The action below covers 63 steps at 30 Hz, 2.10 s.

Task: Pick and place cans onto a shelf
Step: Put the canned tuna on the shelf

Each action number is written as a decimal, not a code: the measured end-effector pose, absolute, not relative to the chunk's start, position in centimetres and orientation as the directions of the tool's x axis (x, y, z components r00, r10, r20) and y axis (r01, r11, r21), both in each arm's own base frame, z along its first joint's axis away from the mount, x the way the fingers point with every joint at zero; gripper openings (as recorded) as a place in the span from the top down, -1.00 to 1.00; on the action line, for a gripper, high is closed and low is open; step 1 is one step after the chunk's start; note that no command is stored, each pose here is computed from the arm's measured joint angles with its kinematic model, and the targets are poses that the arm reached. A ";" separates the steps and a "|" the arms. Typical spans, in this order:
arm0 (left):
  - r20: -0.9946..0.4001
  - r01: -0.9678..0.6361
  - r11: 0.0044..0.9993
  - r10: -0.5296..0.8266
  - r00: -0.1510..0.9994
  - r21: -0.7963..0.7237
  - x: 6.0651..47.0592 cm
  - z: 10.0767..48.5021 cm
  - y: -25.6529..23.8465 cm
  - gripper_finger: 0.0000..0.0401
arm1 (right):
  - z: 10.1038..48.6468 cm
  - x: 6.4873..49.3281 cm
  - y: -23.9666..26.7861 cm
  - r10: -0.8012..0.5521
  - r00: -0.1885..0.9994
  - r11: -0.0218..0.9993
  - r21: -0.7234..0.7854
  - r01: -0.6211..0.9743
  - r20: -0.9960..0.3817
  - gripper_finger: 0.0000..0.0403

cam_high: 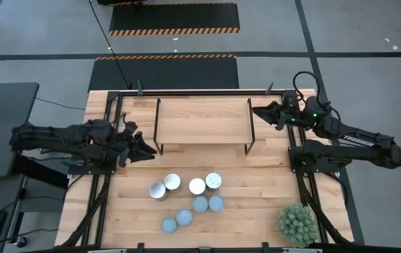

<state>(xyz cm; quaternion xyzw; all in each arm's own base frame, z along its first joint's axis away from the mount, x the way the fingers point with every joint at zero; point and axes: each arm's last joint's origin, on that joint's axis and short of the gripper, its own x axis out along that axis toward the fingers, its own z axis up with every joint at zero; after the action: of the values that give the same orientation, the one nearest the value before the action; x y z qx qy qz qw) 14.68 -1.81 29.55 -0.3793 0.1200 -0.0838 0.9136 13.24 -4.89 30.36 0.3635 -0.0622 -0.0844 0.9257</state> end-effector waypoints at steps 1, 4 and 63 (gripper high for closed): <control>-0.170 0.056 0.688 -0.256 0.952 -0.723 14.9 29.4 -2.1 0.16 | 30.3 13.4 -4.9 -0.184 0.982 0.722 0.684 0.104 0.045 0.22; -0.198 0.041 0.660 -0.284 0.938 -0.750 15.3 29.1 -2.8 0.16 | 29.9 13.9 -4.7 -0.141 0.990 0.721 0.688 0.089 0.020 0.22; -0.756 -0.126 0.828 -0.423 0.500 -0.546 21.2 27.1 -26.9 0.13 | 34.0 26.0 7.7 0.074 0.887 0.851 0.492 0.182 -0.456 0.22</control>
<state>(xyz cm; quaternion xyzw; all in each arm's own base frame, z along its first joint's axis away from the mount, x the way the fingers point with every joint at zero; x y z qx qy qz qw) 21.18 -26.86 27.13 -0.2787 0.4918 -0.0905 0.8199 25.99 7.65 34.04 0.2711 0.2361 -0.0288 0.9327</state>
